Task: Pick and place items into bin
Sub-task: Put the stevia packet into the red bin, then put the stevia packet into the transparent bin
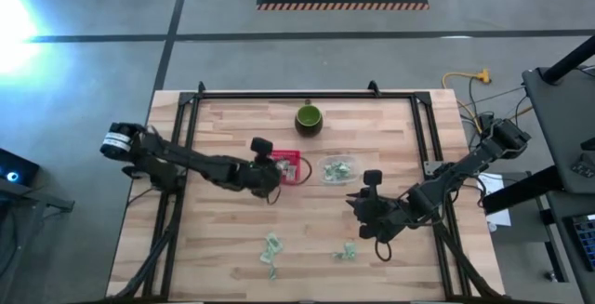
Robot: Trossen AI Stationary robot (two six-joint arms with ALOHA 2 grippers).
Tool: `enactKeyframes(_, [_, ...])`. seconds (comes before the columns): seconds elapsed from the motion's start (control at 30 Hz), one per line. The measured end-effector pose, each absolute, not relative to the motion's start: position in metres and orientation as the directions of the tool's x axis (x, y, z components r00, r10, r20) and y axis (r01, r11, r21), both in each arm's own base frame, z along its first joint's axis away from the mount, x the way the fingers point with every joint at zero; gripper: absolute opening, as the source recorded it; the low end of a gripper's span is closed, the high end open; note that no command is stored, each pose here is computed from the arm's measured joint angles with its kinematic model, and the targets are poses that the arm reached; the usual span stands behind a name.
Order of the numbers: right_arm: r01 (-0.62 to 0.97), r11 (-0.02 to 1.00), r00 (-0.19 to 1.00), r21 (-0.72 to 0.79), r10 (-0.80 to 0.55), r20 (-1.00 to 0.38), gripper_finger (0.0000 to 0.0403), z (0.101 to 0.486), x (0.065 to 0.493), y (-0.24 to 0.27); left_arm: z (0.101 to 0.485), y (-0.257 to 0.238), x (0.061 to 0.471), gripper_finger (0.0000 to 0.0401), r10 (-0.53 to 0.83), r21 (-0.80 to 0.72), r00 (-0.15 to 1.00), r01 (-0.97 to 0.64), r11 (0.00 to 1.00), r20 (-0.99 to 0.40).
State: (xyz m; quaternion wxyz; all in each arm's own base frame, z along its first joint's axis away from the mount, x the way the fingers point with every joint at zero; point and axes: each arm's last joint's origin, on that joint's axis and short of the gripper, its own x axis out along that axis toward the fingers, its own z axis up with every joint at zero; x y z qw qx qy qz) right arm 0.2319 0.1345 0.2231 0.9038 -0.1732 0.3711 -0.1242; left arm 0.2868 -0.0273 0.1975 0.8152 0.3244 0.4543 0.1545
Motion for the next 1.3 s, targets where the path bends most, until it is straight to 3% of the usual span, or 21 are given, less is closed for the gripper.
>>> enactKeyframes(0.27, [0.096, 0.909, 0.693, -0.406, -0.353, -0.628, 0.0068, 0.223, 0.232, 0.134, 0.19, -0.01, 0.288, 0.0007, 0.526, 0.628, 0.505, 0.042, 0.777, -0.684])
enactKeyframes(0.6, [0.098, 0.909, 0.691, -0.404, -0.355, -0.63, 0.0068, 0.221, 0.231, 0.134, 0.188, -0.01, 0.287, 0.0077, 0.526, 0.628, 0.501, 0.047, 0.777, -0.687])
enactKeyframes(0.83, [0.154, 0.926, 0.684, -0.345, -0.352, -0.639, 0.0068, 0.214, 0.229, 0.133, 0.198, -0.011, 0.285, 0.0098, 0.555, 0.653, 0.515, 0.011, 0.757, -0.653])
enactKeyframes(0.97, [0.075, 0.97, 0.7, -0.233, -0.218, -0.68, 0.0068, 0.205, 0.23, 0.137, 0.22, -0.017, 0.282, 0.0098, 0.535, 0.642, 0.583, -0.03, 0.766, -0.611])
enactKeyframes(1.17, [-0.151, 0.988, 0.724, 0.017, 0.122, -0.679, 0.0068, 0.196, 0.234, 0.148, 0.247, -0.026, 0.268, 0.0099, 0.484, 0.585, 0.685, -0.103, 0.804, -0.545])
enactKeyframes(1.3, [-0.156, 0.985, 0.732, 0.075, 0.166, -0.661, 0.0068, 0.19, 0.234, 0.151, 0.253, -0.031, 0.258, 0.0099, 0.462, 0.56, 0.712, -0.117, 0.82, -0.529])
